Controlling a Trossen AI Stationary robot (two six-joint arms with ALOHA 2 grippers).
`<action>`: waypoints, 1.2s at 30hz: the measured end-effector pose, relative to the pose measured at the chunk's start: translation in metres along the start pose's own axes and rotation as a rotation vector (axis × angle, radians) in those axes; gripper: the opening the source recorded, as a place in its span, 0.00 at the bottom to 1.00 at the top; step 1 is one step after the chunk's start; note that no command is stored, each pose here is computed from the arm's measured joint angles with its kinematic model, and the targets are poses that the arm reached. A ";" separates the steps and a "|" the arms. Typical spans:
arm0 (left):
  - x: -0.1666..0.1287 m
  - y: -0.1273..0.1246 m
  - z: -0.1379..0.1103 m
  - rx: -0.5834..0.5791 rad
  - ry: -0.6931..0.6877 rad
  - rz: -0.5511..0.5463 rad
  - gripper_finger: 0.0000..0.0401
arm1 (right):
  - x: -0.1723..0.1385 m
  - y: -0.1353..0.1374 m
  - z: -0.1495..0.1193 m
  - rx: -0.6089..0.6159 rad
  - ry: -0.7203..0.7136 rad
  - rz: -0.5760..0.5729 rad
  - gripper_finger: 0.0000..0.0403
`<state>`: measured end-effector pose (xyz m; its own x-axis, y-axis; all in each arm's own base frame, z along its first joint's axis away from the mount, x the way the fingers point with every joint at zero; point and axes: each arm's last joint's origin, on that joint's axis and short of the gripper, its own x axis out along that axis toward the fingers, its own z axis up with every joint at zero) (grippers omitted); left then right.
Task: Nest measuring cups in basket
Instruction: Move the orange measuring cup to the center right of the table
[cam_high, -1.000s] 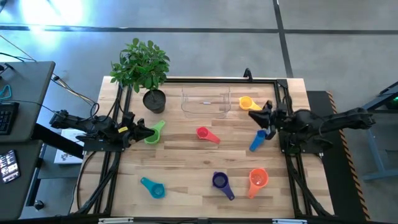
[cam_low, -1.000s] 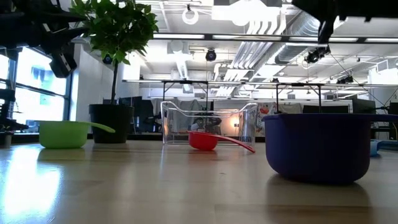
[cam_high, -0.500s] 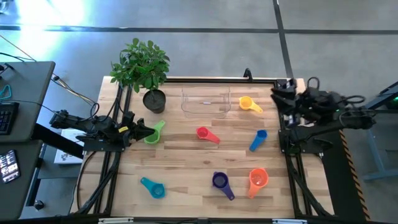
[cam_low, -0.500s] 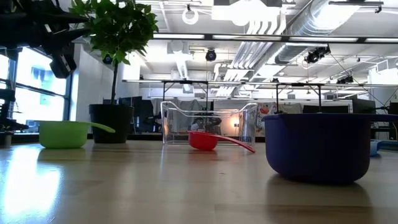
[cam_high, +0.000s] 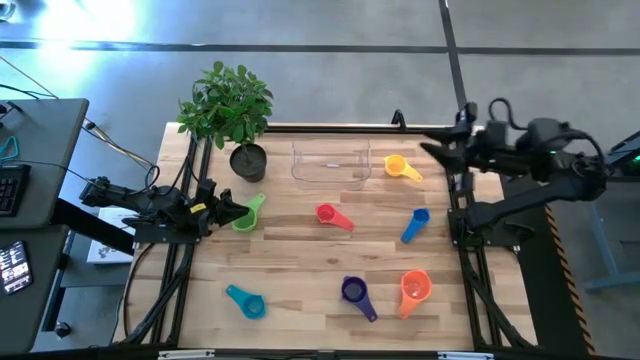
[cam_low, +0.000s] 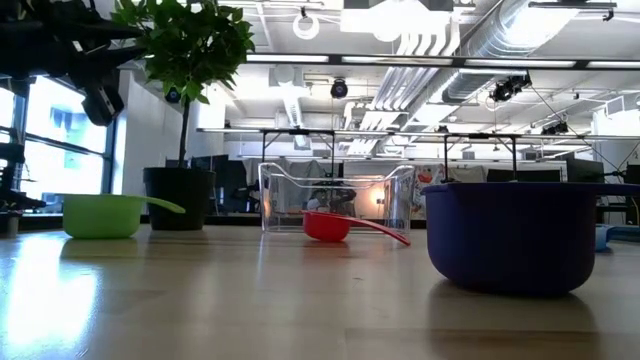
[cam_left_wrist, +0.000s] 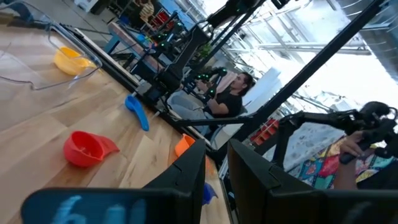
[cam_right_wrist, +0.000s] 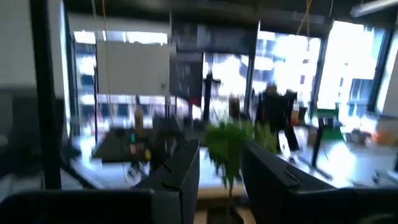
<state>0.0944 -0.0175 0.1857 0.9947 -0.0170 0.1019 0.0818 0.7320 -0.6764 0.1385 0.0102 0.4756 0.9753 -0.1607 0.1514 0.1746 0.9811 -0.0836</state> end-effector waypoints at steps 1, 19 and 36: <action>0.000 0.000 0.000 0.000 0.000 0.000 0.14 | 0.005 0.002 -0.001 -0.013 0.045 -0.004 0.27; 0.000 0.006 -0.006 -0.065 0.059 0.061 0.14 | 0.060 0.029 -0.080 0.227 0.723 -0.052 0.27; -0.001 0.007 -0.008 -0.059 0.077 0.078 0.14 | 0.046 0.072 -0.138 0.180 1.400 0.042 0.27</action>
<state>0.0950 -0.0176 0.1747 0.9998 -0.0155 -0.0079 0.0050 0.6920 -0.7219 0.2144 0.0582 0.3407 0.3232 0.0003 -0.9463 0.2267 0.9709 0.0777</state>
